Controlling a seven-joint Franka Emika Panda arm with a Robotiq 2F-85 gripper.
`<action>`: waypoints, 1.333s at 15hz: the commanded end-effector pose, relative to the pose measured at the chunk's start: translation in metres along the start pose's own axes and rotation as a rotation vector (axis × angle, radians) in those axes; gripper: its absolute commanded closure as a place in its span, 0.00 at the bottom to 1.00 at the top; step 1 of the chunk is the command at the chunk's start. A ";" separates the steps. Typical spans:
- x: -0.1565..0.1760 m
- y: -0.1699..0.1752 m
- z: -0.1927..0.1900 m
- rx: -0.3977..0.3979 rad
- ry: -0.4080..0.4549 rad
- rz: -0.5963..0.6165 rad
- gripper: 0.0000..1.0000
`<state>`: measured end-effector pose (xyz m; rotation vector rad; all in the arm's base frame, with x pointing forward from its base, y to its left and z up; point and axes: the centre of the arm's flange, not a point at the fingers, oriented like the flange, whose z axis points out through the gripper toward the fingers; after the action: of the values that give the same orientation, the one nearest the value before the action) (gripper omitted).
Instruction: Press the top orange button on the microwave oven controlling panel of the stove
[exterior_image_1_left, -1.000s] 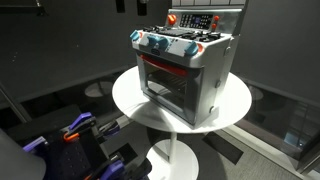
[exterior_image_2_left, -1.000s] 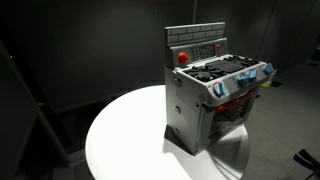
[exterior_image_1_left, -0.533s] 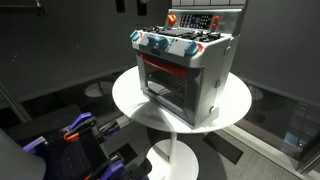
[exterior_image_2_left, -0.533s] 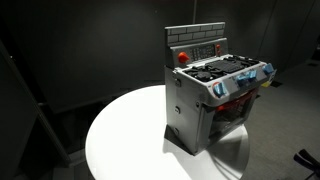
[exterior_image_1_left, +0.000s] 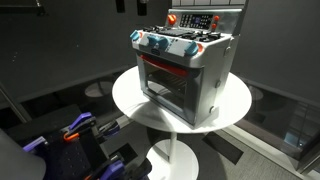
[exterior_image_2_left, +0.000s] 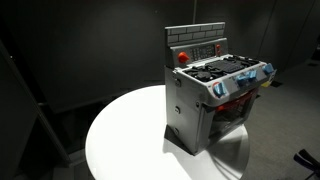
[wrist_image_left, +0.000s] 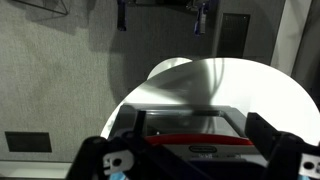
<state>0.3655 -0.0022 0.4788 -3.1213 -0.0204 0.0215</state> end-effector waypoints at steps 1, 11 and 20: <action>0.000 0.000 0.000 0.000 0.000 0.000 0.00; 0.046 0.020 -0.028 -0.023 0.112 0.078 0.00; 0.125 0.048 -0.042 -0.086 0.249 0.244 0.00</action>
<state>0.4546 -0.0425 0.5147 -3.1370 0.2623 -0.3250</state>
